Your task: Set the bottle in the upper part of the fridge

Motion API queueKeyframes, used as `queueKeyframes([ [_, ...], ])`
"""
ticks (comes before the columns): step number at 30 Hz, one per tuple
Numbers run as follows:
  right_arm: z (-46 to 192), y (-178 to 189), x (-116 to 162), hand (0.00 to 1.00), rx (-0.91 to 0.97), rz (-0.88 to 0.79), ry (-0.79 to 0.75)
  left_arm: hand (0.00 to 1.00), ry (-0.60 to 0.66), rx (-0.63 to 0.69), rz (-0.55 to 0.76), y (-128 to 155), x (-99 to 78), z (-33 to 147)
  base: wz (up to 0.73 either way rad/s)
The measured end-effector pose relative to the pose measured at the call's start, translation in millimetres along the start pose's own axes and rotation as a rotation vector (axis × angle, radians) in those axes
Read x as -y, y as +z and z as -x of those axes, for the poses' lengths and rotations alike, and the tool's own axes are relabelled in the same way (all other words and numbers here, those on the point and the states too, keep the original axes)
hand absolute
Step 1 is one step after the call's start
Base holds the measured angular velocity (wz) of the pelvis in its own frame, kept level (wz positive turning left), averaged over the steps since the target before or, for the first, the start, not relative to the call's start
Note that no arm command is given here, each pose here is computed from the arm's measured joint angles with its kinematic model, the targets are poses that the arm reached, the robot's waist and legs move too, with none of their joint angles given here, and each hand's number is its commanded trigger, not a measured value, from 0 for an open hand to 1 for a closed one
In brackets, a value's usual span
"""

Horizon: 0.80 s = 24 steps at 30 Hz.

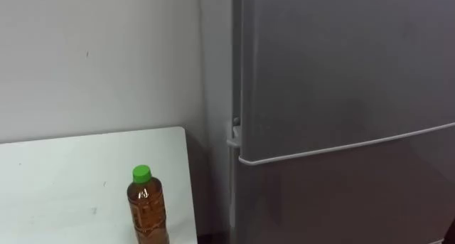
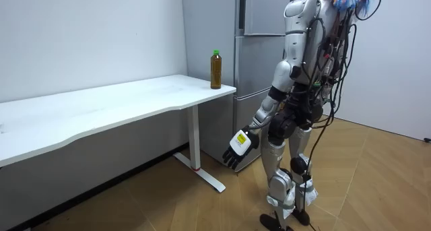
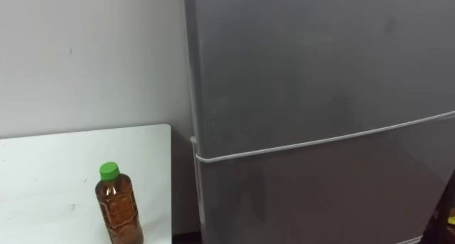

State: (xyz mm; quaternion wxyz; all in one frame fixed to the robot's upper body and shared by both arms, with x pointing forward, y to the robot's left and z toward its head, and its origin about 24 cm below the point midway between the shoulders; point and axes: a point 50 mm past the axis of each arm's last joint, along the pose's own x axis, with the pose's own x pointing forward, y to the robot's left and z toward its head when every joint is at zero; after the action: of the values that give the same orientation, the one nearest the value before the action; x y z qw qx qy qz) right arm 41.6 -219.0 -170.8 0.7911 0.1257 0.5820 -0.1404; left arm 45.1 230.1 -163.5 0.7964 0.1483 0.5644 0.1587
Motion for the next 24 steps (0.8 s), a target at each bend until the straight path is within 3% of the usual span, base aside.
queueKeyframes([
  [18, -1, -1, -2, 0.0, -0.034, -0.001, 0.007, 0.0, 0.026, -0.003, -0.051, -5, -1.2, 1.3, 0.0],
  [24, -1, -2, -2, 0.0, -0.037, -0.005, -0.006, 0.0, 0.073, -0.055, 0.061, -13, -6.0, 2.4, 0.0],
])
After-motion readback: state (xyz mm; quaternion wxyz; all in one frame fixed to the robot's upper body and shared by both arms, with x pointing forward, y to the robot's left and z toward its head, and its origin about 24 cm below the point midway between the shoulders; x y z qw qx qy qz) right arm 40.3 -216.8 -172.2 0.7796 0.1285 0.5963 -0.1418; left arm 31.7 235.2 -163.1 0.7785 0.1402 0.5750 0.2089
